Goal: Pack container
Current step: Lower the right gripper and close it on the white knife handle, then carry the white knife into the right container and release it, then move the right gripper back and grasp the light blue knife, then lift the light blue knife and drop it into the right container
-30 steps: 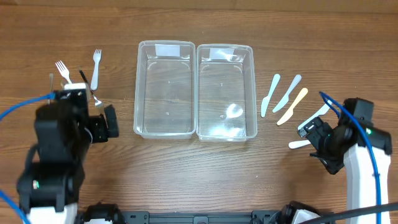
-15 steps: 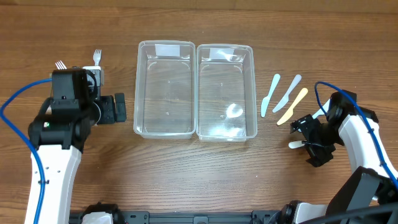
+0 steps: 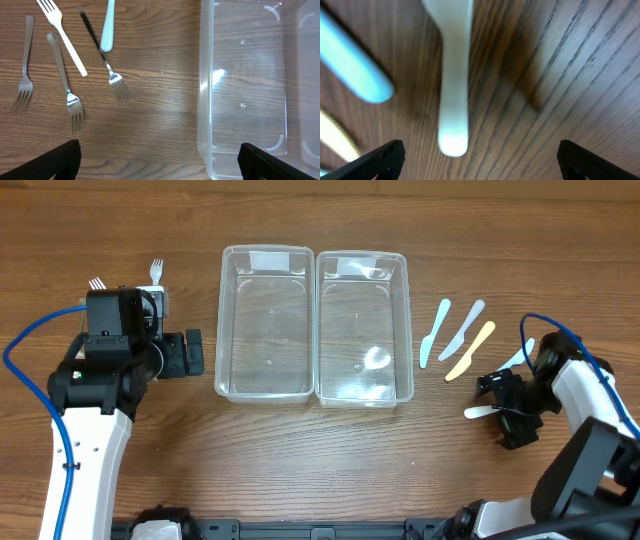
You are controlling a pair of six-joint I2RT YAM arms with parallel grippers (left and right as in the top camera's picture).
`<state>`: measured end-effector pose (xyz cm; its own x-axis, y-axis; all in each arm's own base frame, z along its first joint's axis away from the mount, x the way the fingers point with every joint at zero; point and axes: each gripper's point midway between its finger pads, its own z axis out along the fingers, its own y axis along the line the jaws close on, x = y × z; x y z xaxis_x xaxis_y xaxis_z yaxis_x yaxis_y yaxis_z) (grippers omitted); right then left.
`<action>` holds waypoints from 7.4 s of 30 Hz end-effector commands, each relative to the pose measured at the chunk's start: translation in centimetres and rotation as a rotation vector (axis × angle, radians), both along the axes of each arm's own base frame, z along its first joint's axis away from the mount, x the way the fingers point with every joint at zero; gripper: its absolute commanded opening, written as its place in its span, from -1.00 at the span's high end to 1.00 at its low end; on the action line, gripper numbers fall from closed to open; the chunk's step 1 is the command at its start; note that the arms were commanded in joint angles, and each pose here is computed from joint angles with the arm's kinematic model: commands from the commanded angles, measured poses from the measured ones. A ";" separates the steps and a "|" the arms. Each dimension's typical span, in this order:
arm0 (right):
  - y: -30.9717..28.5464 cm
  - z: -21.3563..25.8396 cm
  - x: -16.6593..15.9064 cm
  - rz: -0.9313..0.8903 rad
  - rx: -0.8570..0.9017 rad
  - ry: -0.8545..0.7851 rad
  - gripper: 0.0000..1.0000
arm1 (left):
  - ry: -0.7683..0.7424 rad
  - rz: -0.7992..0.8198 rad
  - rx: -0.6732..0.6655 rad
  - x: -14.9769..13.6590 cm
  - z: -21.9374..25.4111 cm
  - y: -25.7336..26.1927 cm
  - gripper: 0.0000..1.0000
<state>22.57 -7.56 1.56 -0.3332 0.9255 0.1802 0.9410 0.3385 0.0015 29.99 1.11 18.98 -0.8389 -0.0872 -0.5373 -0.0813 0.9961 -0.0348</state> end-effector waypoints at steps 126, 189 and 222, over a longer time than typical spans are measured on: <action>4.4 26.4 17.5 0.586 -0.379 -0.500 -0.85 | -0.035 -0.006 -0.015 0.6 1.0 -0.2 -1.00; -2.7 -4.8 8.0 0.357 -0.114 -0.095 -0.31 | -0.028 -0.006 -0.015 0.5 1.0 -0.2 -1.00; -3.9 -4.6 10.5 0.354 -0.186 -0.179 0.76 | -0.024 -0.006 -0.014 0.4 0.9 -0.2 -1.00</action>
<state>34.72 -12.97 -0.14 -0.6341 0.7525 -0.1776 0.7536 0.6529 0.0758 29.99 0.98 18.99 -0.8391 -0.0876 -0.5369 -0.0775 0.9961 -0.0414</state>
